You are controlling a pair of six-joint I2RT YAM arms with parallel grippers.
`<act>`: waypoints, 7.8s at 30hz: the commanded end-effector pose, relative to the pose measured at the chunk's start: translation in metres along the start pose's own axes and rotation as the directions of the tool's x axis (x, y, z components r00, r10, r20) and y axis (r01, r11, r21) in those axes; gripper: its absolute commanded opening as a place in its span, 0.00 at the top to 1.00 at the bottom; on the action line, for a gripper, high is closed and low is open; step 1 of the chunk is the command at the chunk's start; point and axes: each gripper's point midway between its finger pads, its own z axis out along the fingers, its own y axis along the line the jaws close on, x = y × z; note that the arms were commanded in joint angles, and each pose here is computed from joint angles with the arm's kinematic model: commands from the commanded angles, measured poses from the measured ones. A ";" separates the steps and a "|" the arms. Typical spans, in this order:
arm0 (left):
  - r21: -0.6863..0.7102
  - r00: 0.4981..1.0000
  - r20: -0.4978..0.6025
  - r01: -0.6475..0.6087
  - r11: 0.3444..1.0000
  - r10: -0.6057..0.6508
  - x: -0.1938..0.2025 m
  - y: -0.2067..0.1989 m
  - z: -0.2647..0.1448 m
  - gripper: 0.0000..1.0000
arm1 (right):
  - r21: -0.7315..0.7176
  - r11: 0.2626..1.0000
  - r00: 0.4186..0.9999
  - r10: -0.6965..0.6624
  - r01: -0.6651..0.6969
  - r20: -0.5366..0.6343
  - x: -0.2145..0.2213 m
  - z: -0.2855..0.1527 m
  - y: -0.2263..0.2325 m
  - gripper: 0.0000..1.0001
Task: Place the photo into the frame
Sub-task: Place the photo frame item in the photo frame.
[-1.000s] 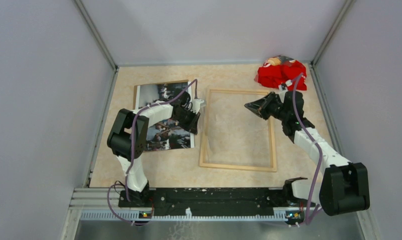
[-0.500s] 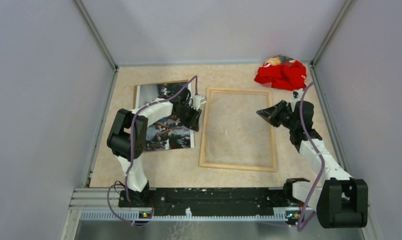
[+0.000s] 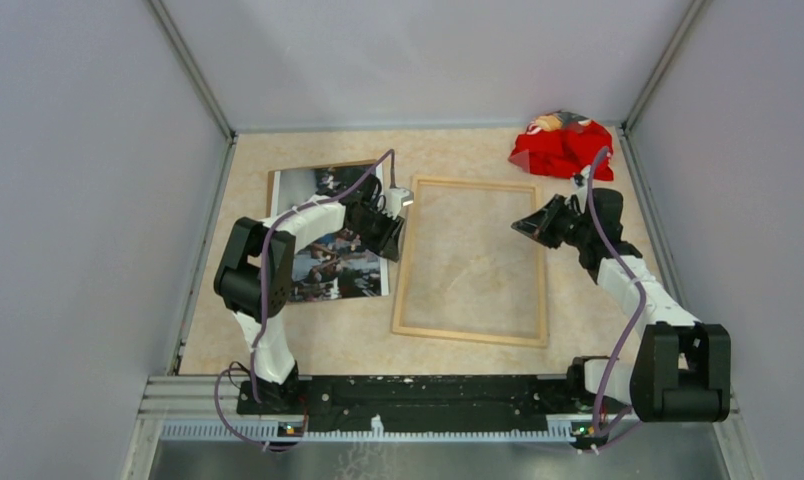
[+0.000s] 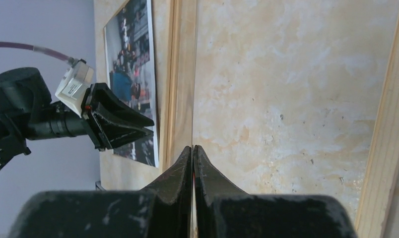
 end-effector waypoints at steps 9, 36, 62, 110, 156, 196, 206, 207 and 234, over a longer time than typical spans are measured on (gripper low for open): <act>0.016 1.000 0.002 0.022 1.000 -0.022 -0.002 0.005 0.014 0.63 | -0.224 0.956 0.981 -0.173 0.189 0.088 -0.014 -0.016 0.051 1.00; 0.022 1.000 -0.002 0.019 1.000 -0.019 0.001 0.004 0.016 0.63 | -0.099 0.995 0.997 0.032 -0.026 0.069 -0.002 0.010 0.003 1.00; 0.017 1.000 0.004 0.007 1.000 -0.007 0.000 0.005 0.014 0.64 | -0.148 0.989 0.997 -0.006 -0.005 -0.073 -0.014 0.034 0.016 0.85; 0.023 1.000 -0.001 0.015 1.000 -0.015 0.002 0.004 0.017 0.65 | -0.274 0.960 0.997 -0.063 0.050 -0.038 -0.002 0.030 0.033 0.99; 0.036 1.000 -0.006 0.014 0.999 -0.013 0.008 0.003 0.019 0.66 | -0.464 0.875 0.976 0.199 -0.136 0.090 -0.014 0.011 0.076 1.00; 0.043 1.000 -0.001 0.011 0.999 -0.011 0.011 0.001 0.017 0.70 | -0.304 0.952 0.999 -0.007 0.021 0.047 -0.016 0.024 0.084 0.94; 0.042 1.000 -0.004 0.012 0.999 -0.012 0.012 0.001 0.018 0.70 | -0.243 0.970 0.998 0.005 0.011 0.066 -0.019 0.023 0.063 0.93; 0.043 1.000 -0.004 0.013 0.999 -0.012 0.012 0.001 0.018 0.70 | -0.233 0.972 0.998 0.005 0.010 0.063 -0.018 0.024 0.060 0.93; 0.043 1.000 -0.007 0.018 0.999 -0.018 0.013 0.001 0.019 0.70 | -0.149 0.988 0.996 -0.021 0.035 0.091 -0.020 0.025 0.036 0.92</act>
